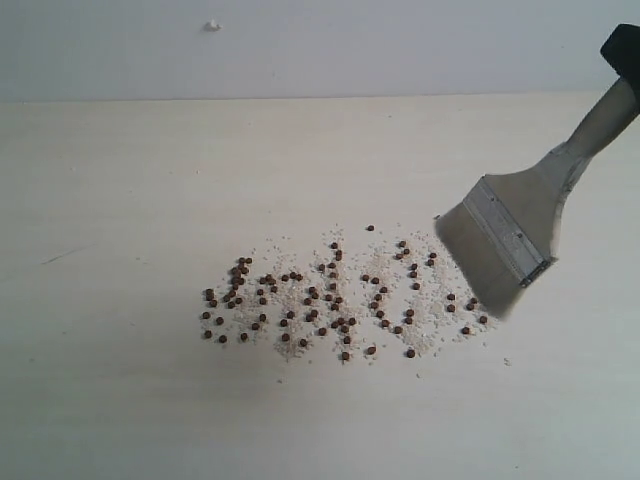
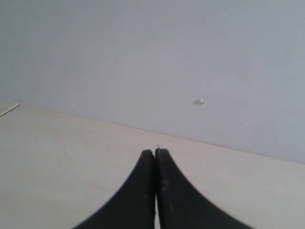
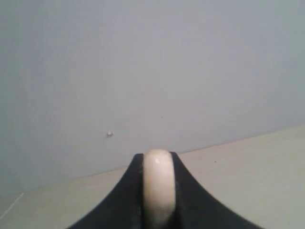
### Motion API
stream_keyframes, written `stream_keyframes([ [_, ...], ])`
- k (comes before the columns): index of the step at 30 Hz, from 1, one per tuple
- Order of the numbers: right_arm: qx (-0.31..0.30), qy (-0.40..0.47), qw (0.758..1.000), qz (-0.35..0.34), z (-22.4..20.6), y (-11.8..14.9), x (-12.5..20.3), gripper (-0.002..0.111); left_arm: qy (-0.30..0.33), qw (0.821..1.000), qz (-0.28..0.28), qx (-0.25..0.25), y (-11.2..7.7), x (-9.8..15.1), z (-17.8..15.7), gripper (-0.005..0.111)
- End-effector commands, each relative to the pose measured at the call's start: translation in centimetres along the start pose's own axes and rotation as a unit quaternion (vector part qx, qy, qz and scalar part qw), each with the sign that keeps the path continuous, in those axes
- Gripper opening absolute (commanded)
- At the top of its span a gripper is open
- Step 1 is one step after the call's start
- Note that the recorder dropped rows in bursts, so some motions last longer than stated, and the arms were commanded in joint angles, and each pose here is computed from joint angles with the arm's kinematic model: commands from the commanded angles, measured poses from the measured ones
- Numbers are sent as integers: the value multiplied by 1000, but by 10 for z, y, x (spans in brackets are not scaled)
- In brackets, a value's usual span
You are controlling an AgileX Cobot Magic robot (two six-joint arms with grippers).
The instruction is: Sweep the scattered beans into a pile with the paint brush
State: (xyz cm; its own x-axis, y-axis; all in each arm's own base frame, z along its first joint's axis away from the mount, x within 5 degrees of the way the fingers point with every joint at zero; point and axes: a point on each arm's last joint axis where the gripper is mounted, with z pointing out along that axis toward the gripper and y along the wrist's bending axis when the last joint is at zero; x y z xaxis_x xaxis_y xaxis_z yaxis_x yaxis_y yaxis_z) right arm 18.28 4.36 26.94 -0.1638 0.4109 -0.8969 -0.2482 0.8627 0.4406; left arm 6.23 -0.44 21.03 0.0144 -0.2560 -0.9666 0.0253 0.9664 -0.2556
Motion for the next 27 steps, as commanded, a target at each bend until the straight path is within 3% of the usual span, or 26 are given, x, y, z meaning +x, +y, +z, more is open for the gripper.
stream_keyframes([
  [1,19,1,998,-53,4,3,-15,0,7,1000,-2,28,-5,2,0,0],
  [3,59,28,993,-98,9,3,-28,0,11,999,-2,41,-7,3,-1,0],
  [5,59,18,993,-105,11,7,-39,0,11,999,-2,43,-8,3,-1,0],
  [8,72,45,979,-186,24,10,-53,0,11,999,-2,43,-8,3,-1,0],
  [10,78,64,975,-199,35,11,-58,0,11,999,-1,43,-8,3,-1,0],
  [14,80,40,989,-118,49,10,-58,0,11,999,-1,43,-8,3,-1,0],
  [20,-7,42,998,-55,75,51,-22,0,12,999,-1,46,-8,3,-1,0],
  [27,-54,36,998,-18,87,96,21,0,12,999,-1,46,-8,3,-1,0],
])
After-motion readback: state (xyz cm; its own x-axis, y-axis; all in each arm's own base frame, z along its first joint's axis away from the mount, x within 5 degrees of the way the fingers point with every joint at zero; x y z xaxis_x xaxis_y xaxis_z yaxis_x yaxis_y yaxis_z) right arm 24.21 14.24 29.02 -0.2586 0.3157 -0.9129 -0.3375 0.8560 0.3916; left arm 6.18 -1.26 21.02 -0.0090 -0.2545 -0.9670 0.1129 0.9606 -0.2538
